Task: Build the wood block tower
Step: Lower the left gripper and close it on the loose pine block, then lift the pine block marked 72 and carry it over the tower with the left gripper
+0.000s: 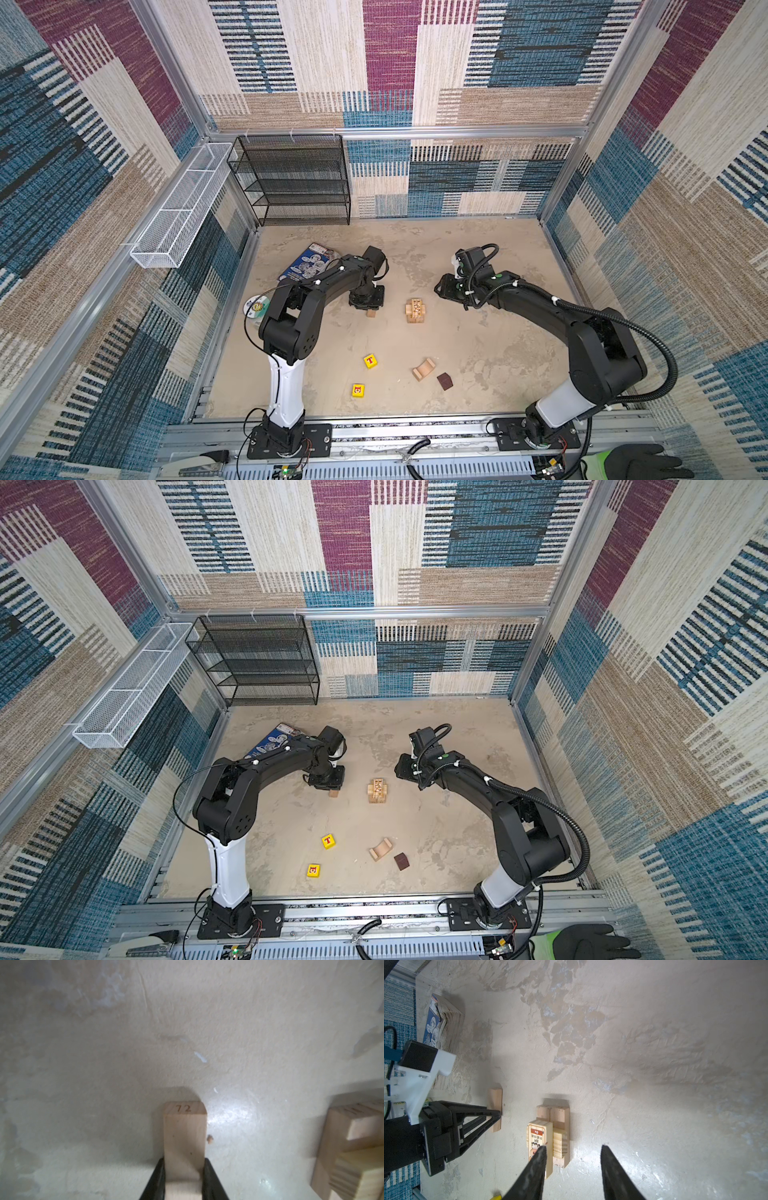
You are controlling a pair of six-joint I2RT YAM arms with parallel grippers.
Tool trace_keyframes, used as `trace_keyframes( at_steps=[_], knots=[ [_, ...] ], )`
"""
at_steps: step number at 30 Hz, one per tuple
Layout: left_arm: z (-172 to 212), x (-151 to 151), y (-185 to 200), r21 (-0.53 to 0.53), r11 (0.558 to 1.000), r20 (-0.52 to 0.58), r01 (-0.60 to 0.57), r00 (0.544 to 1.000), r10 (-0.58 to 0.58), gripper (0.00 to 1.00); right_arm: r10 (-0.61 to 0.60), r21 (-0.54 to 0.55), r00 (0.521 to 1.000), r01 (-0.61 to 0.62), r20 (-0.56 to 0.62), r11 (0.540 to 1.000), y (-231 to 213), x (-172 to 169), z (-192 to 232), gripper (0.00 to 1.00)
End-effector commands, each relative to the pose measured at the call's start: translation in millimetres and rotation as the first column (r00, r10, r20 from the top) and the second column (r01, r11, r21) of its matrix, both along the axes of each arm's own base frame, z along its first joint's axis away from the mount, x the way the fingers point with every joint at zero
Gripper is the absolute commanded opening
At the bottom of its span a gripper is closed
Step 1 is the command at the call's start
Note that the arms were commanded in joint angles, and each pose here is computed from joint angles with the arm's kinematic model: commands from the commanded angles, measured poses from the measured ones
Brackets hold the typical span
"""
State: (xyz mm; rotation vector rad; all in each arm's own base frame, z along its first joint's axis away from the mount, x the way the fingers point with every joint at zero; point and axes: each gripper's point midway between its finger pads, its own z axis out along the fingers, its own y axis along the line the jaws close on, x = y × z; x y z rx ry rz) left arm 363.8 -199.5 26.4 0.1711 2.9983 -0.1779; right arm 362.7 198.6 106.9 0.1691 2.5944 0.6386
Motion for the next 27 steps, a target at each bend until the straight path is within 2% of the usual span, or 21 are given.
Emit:
trace_keyframes(
  at_steps=[1,4,11,17,22,24,27],
  knots=[
    [3,-5,7,0.034,0.999,-0.001,0.029,1.000,-0.029,0.11,0.000,-0.008,0.999,0.001,0.038,1.000,0,6,5,0.47],
    [10,-3,8,0.034,0.998,0.019,0.051,0.998,-0.052,0.00,-0.018,-0.031,0.998,0.020,0.055,0.999,-6,9,9,0.47],
    [37,6,7,0.046,0.989,0.100,0.143,0.984,-0.147,0.00,-0.064,-0.047,0.995,0.068,0.081,0.997,-14,11,11,0.47],
    [78,13,-4,0.018,0.963,0.213,0.267,0.941,-0.265,0.00,-0.034,-0.069,0.994,0.042,0.107,0.997,-15,12,16,0.47],
    [112,15,-21,-0.003,0.913,0.301,0.408,0.871,-0.388,0.00,0.011,-0.101,0.980,0.010,0.201,0.995,-20,12,36,0.48],
    [123,12,-31,0.011,0.878,0.335,0.479,0.825,-0.454,0.00,0.004,-0.106,0.967,0.024,0.256,0.994,-25,10,48,0.48],
    [137,7,-49,0.084,0.793,0.379,0.603,0.717,-0.585,0.00,-0.012,-0.093,0.935,0.048,0.354,0.994,-34,5,70,0.49]
  ],
)
